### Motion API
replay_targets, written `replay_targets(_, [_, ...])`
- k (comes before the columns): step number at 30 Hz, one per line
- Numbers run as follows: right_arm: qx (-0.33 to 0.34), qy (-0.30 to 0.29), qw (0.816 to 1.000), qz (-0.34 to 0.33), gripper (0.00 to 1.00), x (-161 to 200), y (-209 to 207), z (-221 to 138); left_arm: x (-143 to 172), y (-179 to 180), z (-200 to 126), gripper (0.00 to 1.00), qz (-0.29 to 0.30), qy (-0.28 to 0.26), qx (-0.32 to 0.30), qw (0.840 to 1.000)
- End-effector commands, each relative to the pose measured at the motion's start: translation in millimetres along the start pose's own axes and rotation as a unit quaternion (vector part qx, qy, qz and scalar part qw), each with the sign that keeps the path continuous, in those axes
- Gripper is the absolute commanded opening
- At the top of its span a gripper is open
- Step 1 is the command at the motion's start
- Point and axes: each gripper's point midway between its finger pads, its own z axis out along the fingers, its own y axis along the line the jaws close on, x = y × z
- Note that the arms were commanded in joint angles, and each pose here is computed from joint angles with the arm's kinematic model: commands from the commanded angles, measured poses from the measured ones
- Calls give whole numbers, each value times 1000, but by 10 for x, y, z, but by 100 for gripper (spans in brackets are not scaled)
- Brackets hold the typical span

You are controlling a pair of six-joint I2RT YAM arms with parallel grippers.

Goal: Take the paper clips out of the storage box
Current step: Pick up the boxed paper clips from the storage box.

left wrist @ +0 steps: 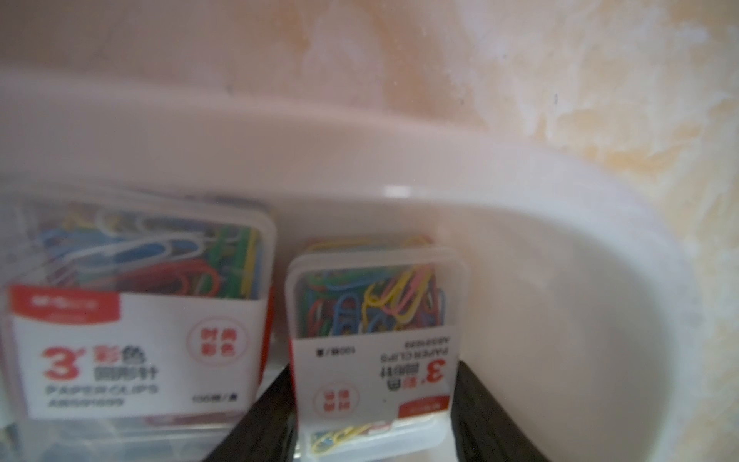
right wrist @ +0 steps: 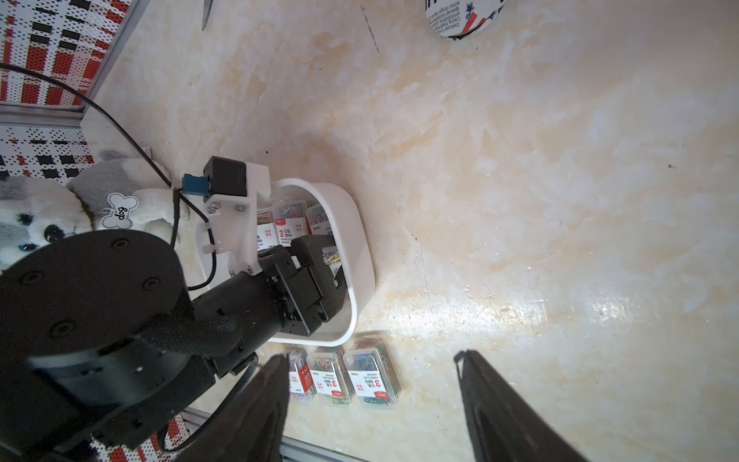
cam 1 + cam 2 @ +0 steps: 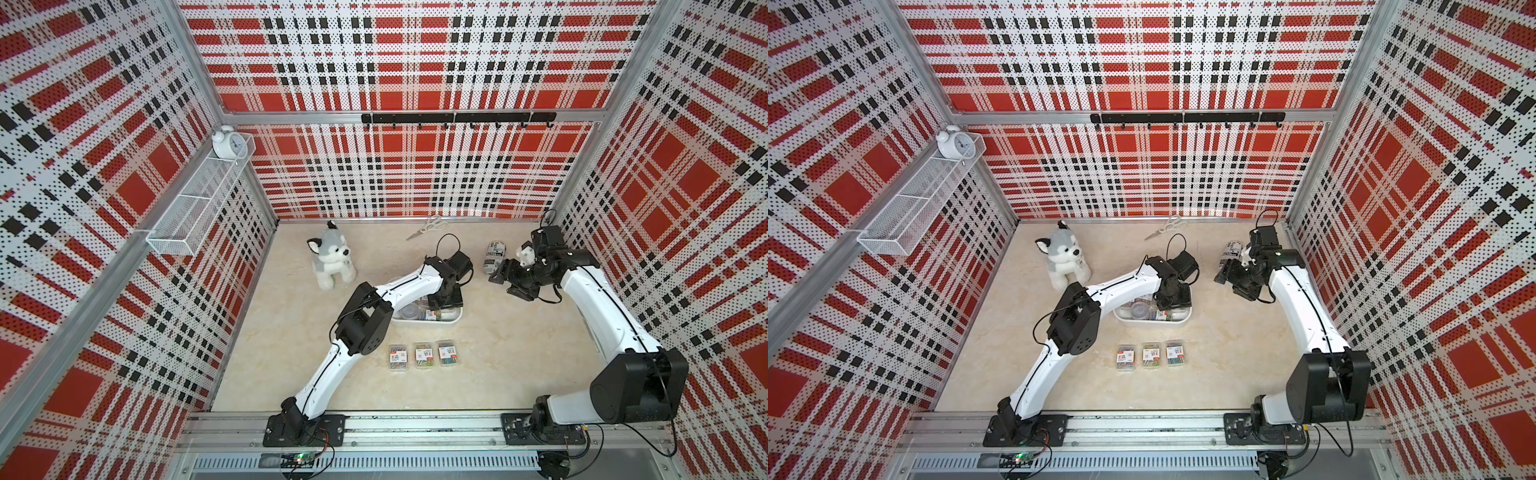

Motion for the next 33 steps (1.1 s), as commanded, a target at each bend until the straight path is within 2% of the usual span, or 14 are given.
replay_targets(1, [0,3,1000,0,72,-24,-14,36,85,258,161,61,-3,18,-54,998])
replay_targets(5, [0,5,1000,0,72,-23,-17,45,62,219,118,57,0,11,-50,999])
replay_targets(21, [-1,7,1000,0,71,-38,-5,57,-157,-63,-228,57,8,-30,-6,1000])
replay_targets(33, [-6,7,1000,0,71,-51,14,61,-232,1,-531,57,6,-48,-10,999])
